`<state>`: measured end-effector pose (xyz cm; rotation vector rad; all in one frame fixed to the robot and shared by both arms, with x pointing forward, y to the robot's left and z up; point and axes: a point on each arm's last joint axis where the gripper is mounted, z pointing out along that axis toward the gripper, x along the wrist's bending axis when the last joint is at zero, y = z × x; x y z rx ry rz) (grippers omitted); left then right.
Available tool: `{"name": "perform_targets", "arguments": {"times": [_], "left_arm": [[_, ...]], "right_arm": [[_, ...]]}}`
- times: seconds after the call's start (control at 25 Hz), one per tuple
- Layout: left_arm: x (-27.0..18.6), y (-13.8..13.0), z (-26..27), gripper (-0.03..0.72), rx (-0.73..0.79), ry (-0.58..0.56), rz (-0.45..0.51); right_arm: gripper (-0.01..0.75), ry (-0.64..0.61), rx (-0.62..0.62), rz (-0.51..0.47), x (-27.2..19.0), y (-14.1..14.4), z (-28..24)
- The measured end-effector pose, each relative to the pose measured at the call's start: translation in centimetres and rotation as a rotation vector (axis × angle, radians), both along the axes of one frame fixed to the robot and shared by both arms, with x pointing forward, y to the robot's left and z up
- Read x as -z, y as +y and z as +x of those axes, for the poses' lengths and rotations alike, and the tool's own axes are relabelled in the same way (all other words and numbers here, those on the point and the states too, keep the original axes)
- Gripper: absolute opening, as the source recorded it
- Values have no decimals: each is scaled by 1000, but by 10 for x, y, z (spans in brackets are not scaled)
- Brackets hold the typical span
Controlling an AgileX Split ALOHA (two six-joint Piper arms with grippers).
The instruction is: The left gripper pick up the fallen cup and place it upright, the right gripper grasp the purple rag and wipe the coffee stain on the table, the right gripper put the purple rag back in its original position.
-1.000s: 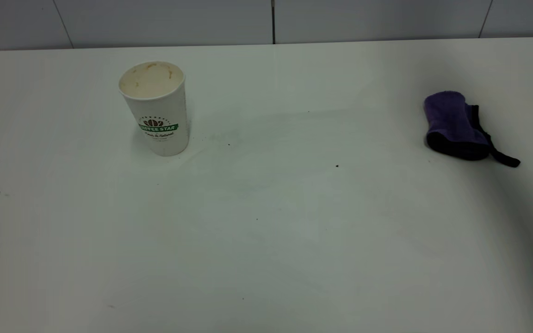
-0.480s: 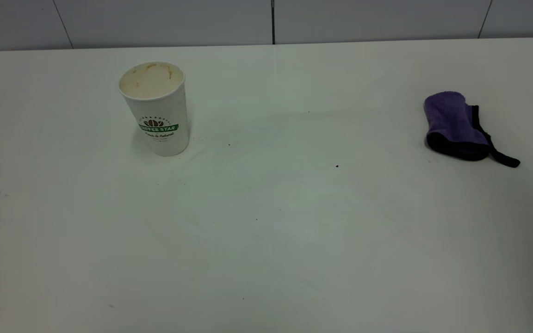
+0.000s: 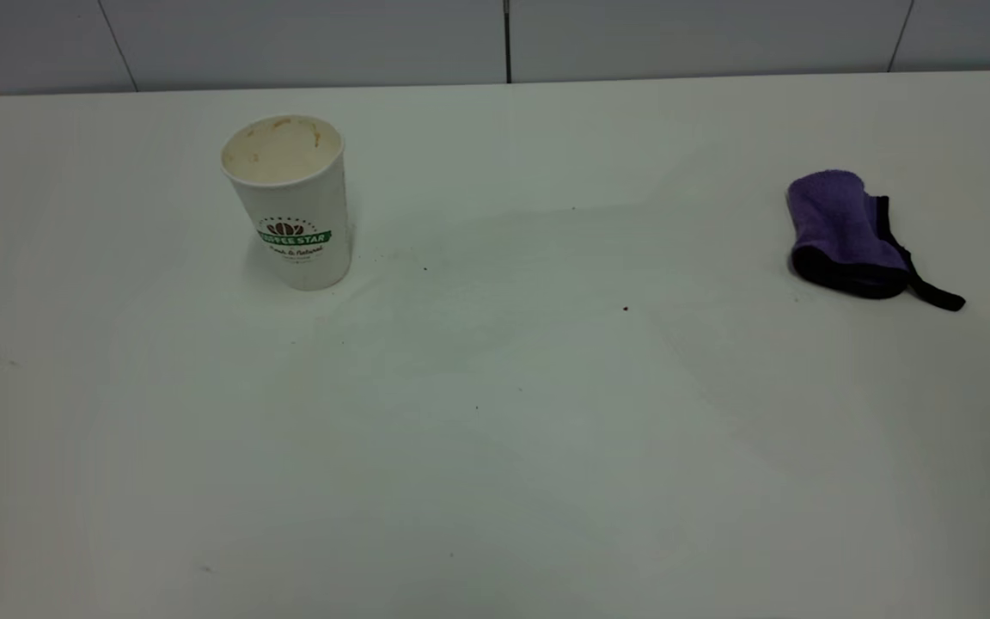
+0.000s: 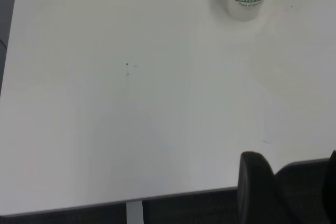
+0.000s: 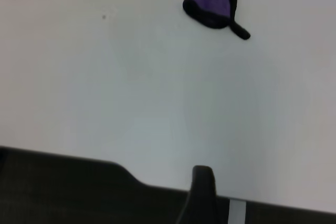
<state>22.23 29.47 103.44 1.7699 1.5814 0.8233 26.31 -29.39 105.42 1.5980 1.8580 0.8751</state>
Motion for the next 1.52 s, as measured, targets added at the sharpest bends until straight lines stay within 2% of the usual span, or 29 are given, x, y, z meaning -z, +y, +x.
{"name": "perform_targets", "arguments": {"times": [0.24,0.48,0.96,1.2,1.36,1.52], "left_arm": [[0,0,0,337,0,0,0],[0,0,0,337,0,0,0],[0,0,0,337,0,0,0],[0,0,0,337,0,0,0],[0,0,0,337,-1,0,-1],[0,0,0,337,-1,0,-1]], "right_arm": [[695,-156,-14,-15,8,-5,-26],[651,-158,-13,-23,12,-6,-28],[386,-160,-8,-23,12,-6,-29],[260,-176,108,-23,12,-6,-31],[209,-173,127,8,12,-5,-32],[204,-173,121,0,12,-5,-32]]}}
